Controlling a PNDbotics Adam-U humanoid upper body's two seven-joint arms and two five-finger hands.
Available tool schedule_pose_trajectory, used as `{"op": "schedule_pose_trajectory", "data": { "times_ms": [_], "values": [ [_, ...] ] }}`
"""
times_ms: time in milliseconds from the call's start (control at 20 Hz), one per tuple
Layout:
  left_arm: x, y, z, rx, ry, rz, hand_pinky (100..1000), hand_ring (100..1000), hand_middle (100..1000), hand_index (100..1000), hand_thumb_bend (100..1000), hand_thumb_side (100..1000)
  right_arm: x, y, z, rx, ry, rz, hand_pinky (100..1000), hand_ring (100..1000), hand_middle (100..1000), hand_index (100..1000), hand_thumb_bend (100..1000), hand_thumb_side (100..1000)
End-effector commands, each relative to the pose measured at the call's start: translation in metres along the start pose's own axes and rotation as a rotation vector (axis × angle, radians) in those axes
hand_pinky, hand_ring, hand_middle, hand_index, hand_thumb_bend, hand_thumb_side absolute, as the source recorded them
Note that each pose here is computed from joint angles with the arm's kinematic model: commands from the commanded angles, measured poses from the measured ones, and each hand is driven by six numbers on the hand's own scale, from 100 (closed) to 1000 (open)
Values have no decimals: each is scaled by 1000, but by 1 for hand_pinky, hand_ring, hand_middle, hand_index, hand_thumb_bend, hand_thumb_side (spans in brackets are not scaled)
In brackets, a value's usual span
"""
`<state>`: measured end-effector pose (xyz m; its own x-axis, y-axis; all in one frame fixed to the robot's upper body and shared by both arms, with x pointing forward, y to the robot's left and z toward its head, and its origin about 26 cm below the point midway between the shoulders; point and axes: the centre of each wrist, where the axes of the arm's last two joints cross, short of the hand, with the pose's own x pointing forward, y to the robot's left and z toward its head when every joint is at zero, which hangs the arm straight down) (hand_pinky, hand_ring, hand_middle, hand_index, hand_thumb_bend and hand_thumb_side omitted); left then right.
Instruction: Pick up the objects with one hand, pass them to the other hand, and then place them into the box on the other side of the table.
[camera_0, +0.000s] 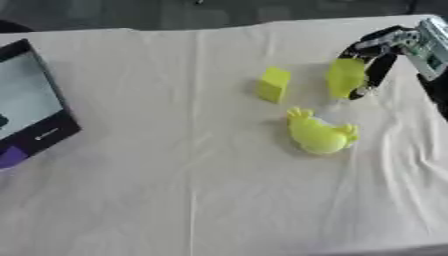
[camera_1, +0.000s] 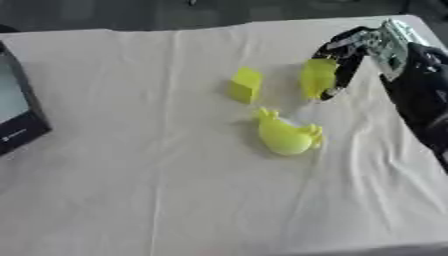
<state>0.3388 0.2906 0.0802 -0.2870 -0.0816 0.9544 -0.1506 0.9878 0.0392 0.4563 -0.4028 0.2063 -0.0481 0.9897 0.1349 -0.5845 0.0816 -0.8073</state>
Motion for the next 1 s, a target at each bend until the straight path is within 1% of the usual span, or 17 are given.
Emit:
{"op": "schedule_pose_trajectory", "data": {
  "times_ms": [50, 250, 550, 850, 900, 1000],
  "values": [
    [5, 0, -3, -6, -13, -5, 873, 674, 567, 691, 572, 602, -4, -14, 11, -40, 17, 4, 965, 879, 861, 915, 514, 100],
    [4, 0, -2, -7, -11, -4, 874, 674, 567, 692, 572, 604, -4, -13, 10, -42, 17, 2, 965, 878, 859, 912, 508, 100],
    [4, 0, -2, -7, -11, -4, 875, 675, 568, 692, 569, 605, -5, -13, 10, -47, 18, -4, 964, 872, 843, 871, 485, 100],
    [4, 0, -2, -7, -12, -5, 876, 675, 568, 692, 567, 606, -7, -11, 13, -67, 5, -8, 951, 839, 775, 726, 469, 100],
    [4, 0, -2, -8, -11, -5, 876, 675, 568, 692, 566, 607, -7, -11, 13, -73, 1, -9, 949, 829, 753, 698, 468, 100],
    [4, 0, -2, -8, -10, -7, 878, 676, 568, 692, 566, 607, -7, -11, 14, -88, -6, -11, 944, 808, 717, 675, 473, 100]
  ]
}}
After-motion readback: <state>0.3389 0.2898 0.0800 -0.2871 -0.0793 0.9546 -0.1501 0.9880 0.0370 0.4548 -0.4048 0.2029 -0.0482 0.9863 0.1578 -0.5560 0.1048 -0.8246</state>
